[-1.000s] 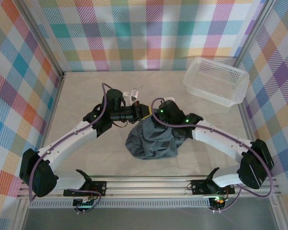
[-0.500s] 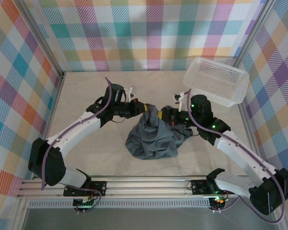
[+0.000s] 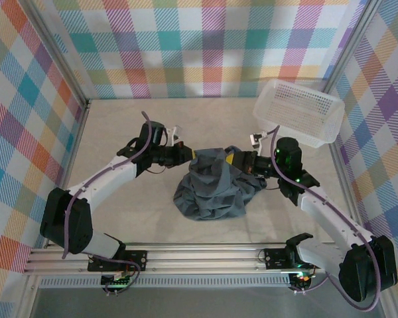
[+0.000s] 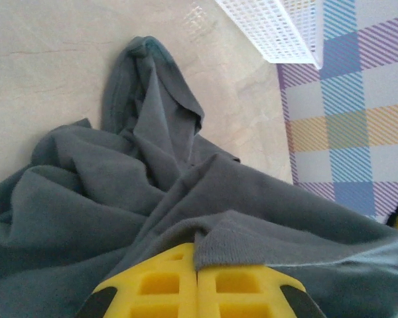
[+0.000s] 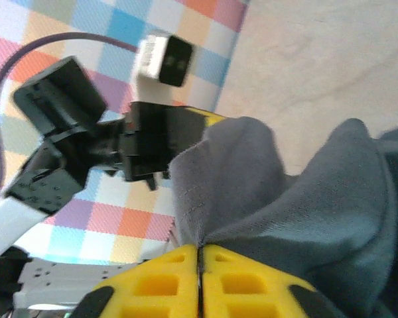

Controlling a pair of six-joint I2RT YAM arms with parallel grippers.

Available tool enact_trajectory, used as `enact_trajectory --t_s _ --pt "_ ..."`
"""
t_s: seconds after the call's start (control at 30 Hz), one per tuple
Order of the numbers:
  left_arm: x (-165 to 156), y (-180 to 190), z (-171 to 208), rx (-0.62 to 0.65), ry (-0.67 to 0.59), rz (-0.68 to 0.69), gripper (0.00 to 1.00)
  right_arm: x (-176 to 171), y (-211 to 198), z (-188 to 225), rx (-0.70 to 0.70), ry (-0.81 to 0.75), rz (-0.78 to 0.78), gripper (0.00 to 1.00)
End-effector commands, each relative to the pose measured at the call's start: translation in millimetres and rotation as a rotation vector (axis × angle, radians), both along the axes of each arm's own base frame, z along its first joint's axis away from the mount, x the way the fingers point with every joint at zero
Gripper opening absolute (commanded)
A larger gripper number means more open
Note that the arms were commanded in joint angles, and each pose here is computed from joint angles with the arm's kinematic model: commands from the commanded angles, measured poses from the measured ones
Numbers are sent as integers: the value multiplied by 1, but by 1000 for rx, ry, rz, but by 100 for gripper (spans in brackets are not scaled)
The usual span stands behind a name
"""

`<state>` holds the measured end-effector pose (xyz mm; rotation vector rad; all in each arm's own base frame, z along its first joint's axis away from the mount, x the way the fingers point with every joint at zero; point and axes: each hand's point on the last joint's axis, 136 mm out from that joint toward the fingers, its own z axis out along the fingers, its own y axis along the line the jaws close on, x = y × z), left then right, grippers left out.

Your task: Fold the inside-out t-shirt

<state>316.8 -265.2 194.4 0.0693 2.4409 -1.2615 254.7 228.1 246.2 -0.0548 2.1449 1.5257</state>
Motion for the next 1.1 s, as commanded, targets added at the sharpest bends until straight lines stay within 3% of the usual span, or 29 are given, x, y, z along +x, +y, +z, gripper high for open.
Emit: enact_trajectory --t_s 0.0,0.17,0.23,0.37,0.43,0.7,0.9,1.07 --pt "-12 -15 24 -99 -42 -55 0 -7 -27 -30 -205 45 -92 17" --pt "-35 -59 17 -147 -2 -95 0 -34 -45 -26 -312 74 -196 30" --pt "-41 -75 11 -153 10 -95 0 -46 -58 -34 -395 127 -282 26" --pt "-50 -87 3 -138 21 -91 0 -70 -101 -69 -567 358 -486 32" --pt "-58 -89 6 -138 28 -107 0 -72 -105 -79 -601 424 -512 37" --pt "-78 -84 38 -176 22 -120 0 -17 -53 -66 -591 331 -386 57" --pt "-80 -83 71 -210 -23 -130 0 16 -40 -71 -590 373 -440 58" --pt "-80 -84 76 -222 -27 -131 0 21 -33 -75 -592 397 -423 57"
